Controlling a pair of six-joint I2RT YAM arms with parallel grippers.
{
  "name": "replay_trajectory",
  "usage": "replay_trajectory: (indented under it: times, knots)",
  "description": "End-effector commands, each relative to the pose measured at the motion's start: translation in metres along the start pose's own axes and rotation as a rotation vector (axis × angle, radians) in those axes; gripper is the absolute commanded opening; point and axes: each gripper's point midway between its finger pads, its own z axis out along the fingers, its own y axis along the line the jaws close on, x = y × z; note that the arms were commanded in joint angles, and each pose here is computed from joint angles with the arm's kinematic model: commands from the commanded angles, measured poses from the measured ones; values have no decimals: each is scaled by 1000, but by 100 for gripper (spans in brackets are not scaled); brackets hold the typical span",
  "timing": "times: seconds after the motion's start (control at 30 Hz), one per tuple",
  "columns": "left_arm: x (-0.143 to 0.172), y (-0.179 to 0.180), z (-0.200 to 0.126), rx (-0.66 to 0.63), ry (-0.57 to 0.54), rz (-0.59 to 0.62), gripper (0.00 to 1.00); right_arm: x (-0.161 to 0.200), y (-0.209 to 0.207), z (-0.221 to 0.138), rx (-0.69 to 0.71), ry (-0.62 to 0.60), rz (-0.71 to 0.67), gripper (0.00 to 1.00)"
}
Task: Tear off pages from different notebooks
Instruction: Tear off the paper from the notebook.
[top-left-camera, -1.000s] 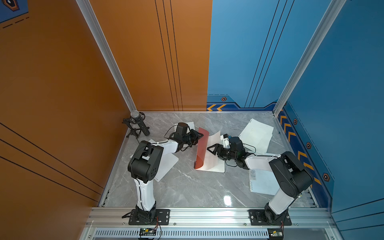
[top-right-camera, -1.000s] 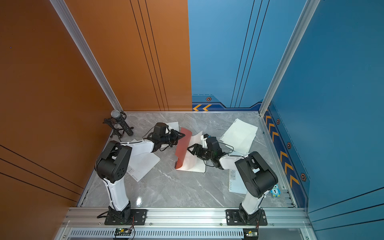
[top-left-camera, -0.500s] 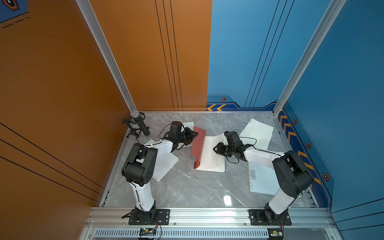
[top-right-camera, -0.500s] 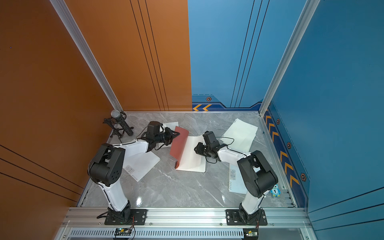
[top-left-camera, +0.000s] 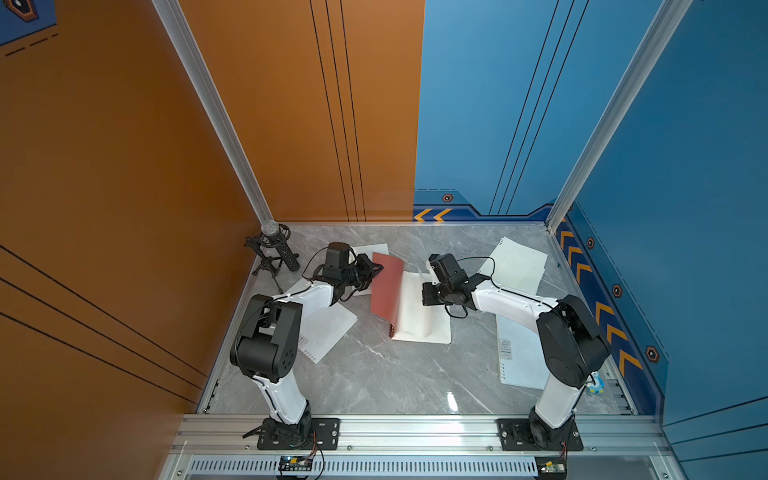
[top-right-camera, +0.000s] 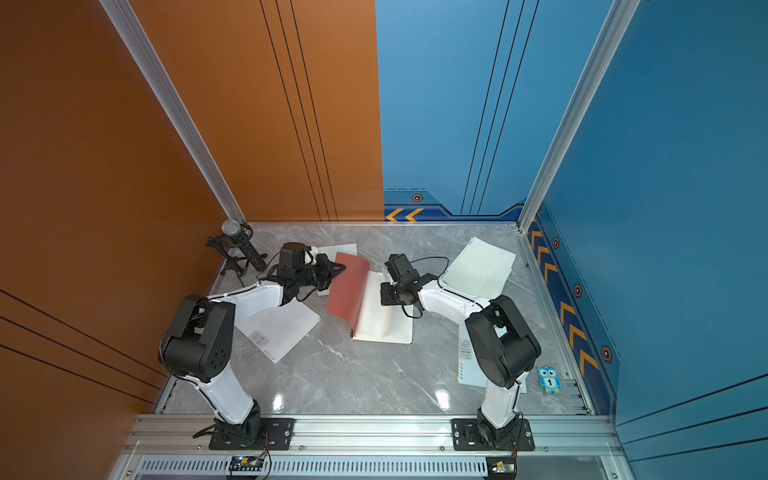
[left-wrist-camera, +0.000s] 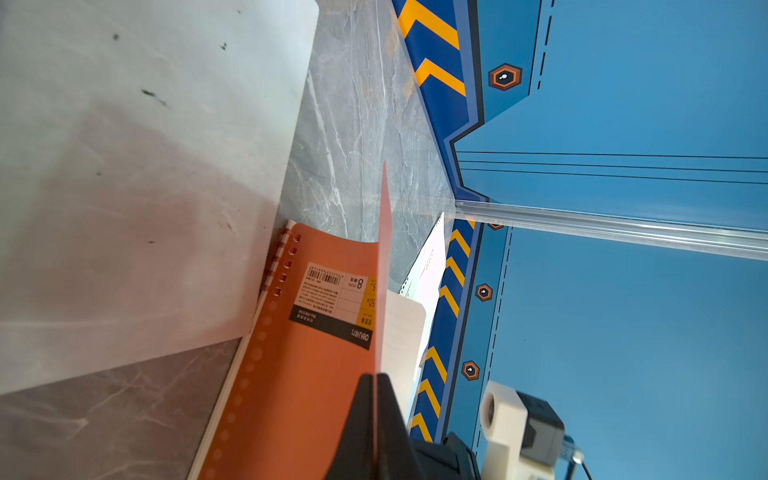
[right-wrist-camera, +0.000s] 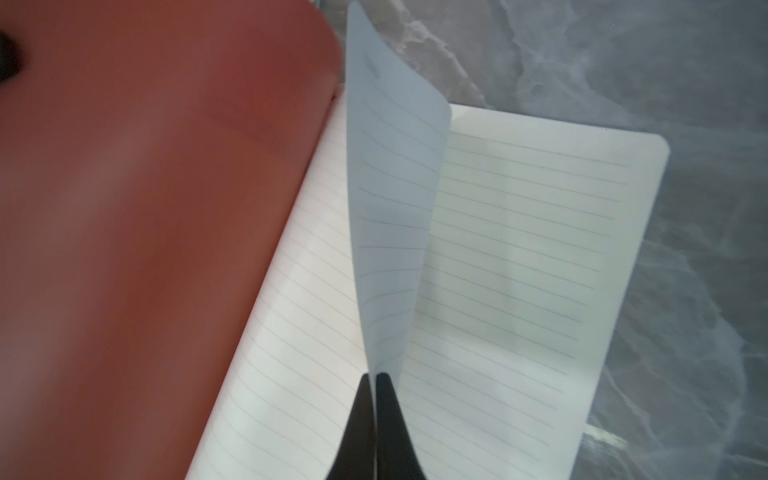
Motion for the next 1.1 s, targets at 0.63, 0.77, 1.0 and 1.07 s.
replay_trajectory:
  times: [0.63, 0.77, 1.0, 1.07]
  knots:
    - [-4, 27, -7, -107, -36, -19, 0, -21, -54, -31, 47, -1, 149, 28]
    - [-5, 23, -6, -96, -28, 4, 0, -21, -72, -19, -97, 15, 338, 45]
    - [-5, 18, -2, -85, -9, 12, 0, -41, -81, -4, -245, -1, 470, 53]
    - [-5, 21, -1, -88, -3, 8, 0, -46, -89, -1, -250, -3, 502, 54]
